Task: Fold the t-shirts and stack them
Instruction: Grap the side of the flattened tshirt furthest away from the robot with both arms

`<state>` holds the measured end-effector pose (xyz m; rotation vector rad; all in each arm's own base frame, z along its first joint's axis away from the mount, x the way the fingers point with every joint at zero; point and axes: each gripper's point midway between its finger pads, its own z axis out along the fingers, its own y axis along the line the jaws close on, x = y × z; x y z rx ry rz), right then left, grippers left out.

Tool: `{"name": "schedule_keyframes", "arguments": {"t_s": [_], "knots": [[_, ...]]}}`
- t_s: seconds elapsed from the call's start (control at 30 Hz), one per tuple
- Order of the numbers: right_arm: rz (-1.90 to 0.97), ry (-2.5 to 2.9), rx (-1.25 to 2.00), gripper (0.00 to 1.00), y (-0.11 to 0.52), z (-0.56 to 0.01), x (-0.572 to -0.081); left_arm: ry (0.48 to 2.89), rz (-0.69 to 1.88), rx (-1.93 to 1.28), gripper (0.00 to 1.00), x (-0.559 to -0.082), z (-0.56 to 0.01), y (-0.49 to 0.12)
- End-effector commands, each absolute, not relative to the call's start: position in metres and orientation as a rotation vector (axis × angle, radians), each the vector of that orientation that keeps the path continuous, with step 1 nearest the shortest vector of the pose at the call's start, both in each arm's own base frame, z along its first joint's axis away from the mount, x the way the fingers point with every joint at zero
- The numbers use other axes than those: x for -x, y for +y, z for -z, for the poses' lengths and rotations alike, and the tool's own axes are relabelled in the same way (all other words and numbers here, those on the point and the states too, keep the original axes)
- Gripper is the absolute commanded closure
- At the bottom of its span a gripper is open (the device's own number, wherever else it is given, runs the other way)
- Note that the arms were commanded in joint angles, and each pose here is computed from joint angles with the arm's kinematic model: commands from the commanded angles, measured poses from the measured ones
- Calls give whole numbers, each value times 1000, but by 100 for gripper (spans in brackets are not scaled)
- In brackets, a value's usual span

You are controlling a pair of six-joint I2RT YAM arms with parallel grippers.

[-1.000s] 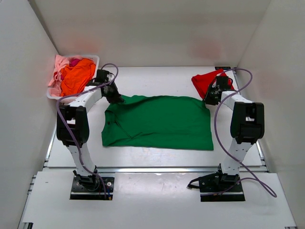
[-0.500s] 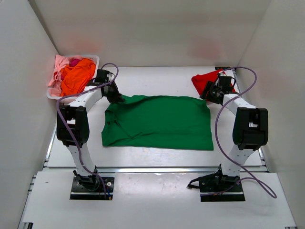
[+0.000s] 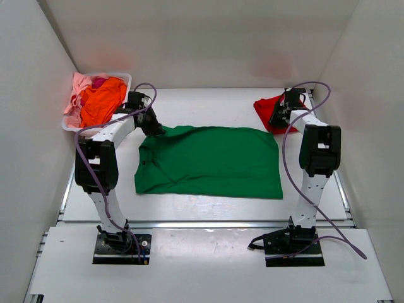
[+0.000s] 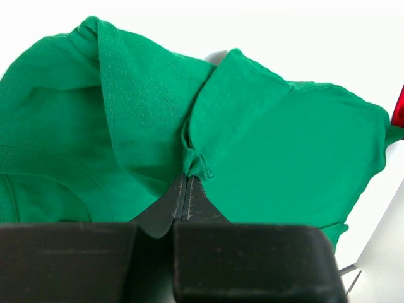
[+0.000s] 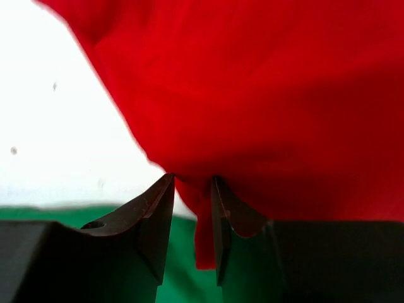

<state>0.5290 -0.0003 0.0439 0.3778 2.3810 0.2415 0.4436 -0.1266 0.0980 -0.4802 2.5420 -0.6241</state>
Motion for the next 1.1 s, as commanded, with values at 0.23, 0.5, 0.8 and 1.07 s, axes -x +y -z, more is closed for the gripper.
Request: {"name": "schedule_keyframes", "arguments": {"t_s": [0.23, 0.5, 0.8, 1.07], "knots": [[-164, 2386, -533, 70, -13, -53, -584, 2464, 670, 483, 100, -461, -123, -122], [-163, 2366, -500, 67, -12, -65, -608, 2451, 675, 483, 100, -460, -128, -117], [-31, 2229, -432, 47, -21, -131, -580, 2441, 703, 473, 100, -460, -133, -123], [-12, 2239, -554, 50, -16, -111, -529, 2446, 724, 468, 100, -458, -131, -130]]}}
